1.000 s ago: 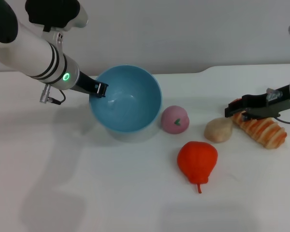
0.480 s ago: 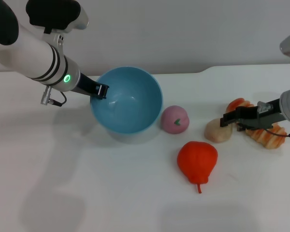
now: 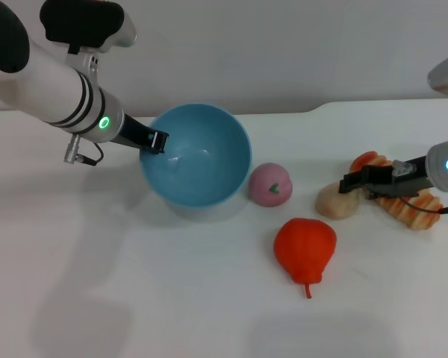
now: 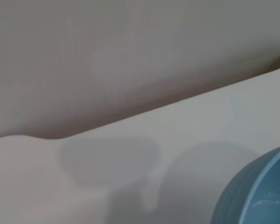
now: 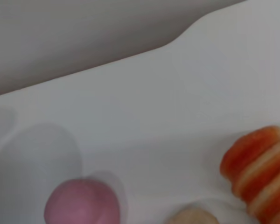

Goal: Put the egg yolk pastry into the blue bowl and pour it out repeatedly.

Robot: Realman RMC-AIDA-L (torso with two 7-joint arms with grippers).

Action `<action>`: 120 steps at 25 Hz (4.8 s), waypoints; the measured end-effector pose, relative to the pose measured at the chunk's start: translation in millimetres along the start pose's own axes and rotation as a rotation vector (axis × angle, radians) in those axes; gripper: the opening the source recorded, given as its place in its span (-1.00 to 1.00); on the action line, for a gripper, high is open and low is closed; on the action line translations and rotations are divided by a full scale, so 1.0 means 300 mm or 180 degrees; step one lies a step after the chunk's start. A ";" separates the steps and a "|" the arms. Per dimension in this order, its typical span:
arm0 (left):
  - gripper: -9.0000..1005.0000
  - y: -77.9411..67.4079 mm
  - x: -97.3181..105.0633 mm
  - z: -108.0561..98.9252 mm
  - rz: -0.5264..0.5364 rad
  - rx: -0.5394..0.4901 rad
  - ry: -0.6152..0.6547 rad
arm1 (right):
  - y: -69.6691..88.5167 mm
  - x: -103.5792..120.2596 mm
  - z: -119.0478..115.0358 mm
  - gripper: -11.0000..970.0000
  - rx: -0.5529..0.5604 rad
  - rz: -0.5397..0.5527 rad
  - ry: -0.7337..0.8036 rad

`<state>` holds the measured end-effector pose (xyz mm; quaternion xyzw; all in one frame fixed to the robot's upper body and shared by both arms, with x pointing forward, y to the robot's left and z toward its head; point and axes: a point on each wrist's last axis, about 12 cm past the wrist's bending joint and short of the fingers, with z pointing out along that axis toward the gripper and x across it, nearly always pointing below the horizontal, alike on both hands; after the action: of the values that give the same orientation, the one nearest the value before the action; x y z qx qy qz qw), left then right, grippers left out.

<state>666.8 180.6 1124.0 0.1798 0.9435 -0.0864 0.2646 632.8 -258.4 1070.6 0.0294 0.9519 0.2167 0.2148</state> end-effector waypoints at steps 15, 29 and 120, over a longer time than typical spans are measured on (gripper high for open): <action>-0.99 0.000 0.006 0.003 -0.0023 0.0004 0.0009 | 0.029 0.010 0.016 -0.06 -0.0244 -0.0151 -0.0147; -0.99 0.001 0.003 0.003 -0.0077 0.0034 -0.0047 | 0.040 -0.008 -0.009 -0.86 -0.0298 -0.0392 -0.0154; -0.98 0.028 -0.035 0.005 -0.0173 -0.0134 -0.0492 | -0.318 0.171 -0.209 0.00 0.0863 -0.1256 -0.3599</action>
<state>679.1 185.0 1127.7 0.1414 0.9264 -0.0873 0.3378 563.4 -362.0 1060.8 -0.0099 0.6971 0.0007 0.7169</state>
